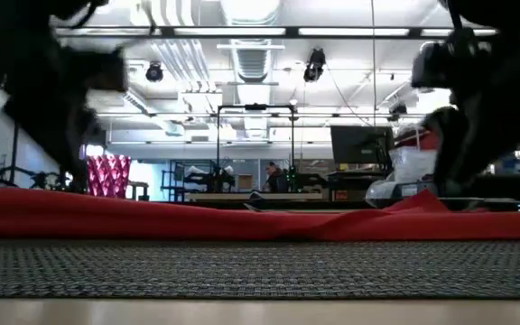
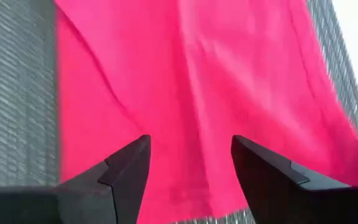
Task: Set table place
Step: Fold the red napkin
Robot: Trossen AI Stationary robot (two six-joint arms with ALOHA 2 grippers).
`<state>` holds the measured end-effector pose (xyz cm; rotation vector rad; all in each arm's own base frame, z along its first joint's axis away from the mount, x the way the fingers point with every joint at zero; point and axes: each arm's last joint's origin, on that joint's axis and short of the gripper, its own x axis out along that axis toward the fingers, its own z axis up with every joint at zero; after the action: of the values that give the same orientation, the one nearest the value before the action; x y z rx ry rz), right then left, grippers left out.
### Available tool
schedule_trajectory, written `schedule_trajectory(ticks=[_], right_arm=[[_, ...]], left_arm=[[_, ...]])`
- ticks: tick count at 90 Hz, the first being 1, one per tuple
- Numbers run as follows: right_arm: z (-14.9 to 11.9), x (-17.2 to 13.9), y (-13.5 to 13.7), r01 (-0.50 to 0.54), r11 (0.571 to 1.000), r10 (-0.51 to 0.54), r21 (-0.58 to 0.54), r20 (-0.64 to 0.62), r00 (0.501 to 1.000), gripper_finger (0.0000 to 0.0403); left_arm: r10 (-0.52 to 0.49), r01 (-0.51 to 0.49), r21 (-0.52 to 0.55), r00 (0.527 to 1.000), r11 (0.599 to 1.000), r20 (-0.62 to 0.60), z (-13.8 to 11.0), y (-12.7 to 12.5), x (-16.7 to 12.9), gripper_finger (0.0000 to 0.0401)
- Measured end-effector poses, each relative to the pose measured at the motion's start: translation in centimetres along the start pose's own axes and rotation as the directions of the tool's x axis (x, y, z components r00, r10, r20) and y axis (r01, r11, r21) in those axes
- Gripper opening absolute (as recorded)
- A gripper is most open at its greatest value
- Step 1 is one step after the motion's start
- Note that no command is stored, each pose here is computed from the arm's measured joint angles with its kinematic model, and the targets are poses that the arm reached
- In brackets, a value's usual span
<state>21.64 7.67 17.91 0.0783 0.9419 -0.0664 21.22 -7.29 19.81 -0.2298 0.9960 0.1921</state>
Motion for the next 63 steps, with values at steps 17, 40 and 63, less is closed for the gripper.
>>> schedule_trajectory(ticks=[17,40,63], right_arm=[[0.5,0.5,-0.4,0.016,0.999,-0.015,-0.042,0.024,1.0,0.0222],[1.5,-0.2,-0.9,0.053,0.997,-0.057,-0.05,-0.084,0.995,0.0209],[1.1,0.9,-1.1,0.042,0.998,-0.048,-0.042,-0.147,0.988,0.0206]], left_arm=[[0.04,-0.046,0.148,0.998,0.988,0.047,1.2,0.1,1.1,0.0136],[-0.004,0.039,0.202,0.985,0.979,-0.173,-0.4,0.6,4.4,0.0168],[0.052,-0.005,0.231,0.978,0.973,-0.2,-0.4,0.8,6.5,0.0175]])
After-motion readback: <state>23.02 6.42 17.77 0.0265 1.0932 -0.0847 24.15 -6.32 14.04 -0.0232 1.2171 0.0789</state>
